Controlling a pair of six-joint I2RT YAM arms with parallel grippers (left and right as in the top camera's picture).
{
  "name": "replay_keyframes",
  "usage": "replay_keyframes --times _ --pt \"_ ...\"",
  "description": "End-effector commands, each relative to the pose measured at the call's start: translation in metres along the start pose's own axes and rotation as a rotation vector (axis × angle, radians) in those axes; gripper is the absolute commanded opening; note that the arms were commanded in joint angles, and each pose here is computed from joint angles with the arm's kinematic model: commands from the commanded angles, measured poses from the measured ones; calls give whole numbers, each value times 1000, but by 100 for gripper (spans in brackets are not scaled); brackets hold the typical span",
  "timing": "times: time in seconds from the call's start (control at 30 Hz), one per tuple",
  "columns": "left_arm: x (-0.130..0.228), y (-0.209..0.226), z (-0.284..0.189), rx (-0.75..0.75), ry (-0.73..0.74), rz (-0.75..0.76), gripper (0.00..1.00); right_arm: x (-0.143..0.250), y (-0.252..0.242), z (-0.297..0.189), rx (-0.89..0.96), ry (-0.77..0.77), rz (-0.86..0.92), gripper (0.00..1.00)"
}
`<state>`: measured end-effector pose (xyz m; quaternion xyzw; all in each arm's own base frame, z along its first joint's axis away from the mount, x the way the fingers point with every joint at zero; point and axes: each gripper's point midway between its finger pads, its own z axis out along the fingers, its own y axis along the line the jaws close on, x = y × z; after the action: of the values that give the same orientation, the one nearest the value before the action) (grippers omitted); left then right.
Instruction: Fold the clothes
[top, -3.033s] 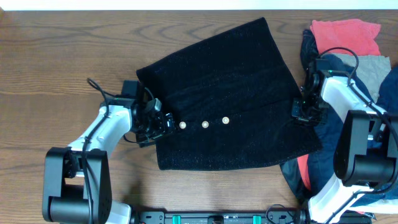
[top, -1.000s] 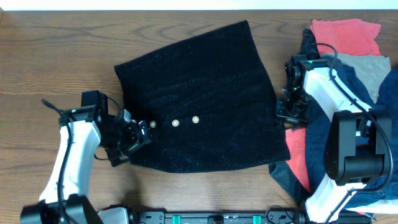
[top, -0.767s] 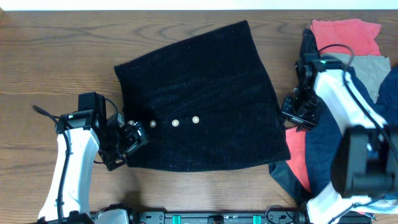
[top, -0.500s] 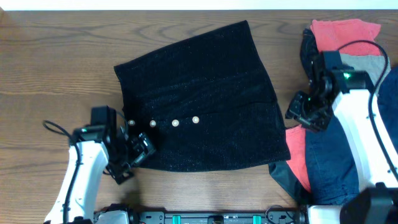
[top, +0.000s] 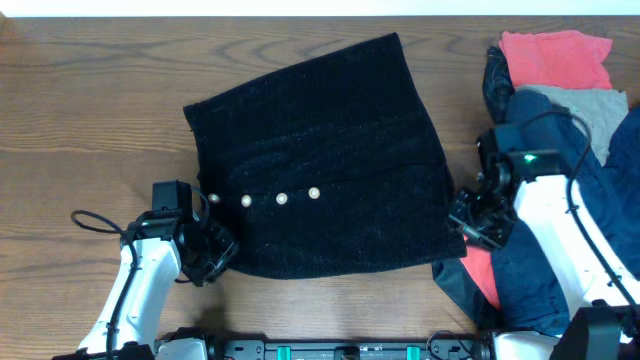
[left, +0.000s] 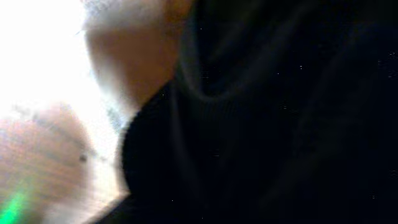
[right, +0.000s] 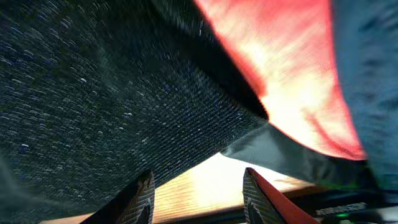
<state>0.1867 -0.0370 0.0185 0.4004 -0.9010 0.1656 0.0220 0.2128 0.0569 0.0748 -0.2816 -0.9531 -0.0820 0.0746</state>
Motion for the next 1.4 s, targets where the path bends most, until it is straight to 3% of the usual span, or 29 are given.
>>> replay_keyframes --times 0.0,0.27,0.63,1.0,1.1,1.2,1.23,1.37 --pt "7 8 -1 -35 22 7 25 20 3 11 -26 64 26 44" --pt "12 12 -1 -53 42 51 20 50 -7 37 4 164 37 44" --pt "13 14 -1 -57 50 81 20 24 15 49 -91 50 70 45" --pt "13 14 -1 -58 50 81 20 51 11 63 -68 131 89 45" --pt "15 15 -1 -63 57 79 14 39 6 64 -39 70 95 38" --pt "19 17 -3 -70 75 96 10 9 -3 64 29 -95 86 6" --pt "20 17 -4 -70 79 107 9 -1 -5 62 43 -142 85 1" --pt "23 13 -18 -74 91 151 8 -26 4 51 13 -235 14 1"
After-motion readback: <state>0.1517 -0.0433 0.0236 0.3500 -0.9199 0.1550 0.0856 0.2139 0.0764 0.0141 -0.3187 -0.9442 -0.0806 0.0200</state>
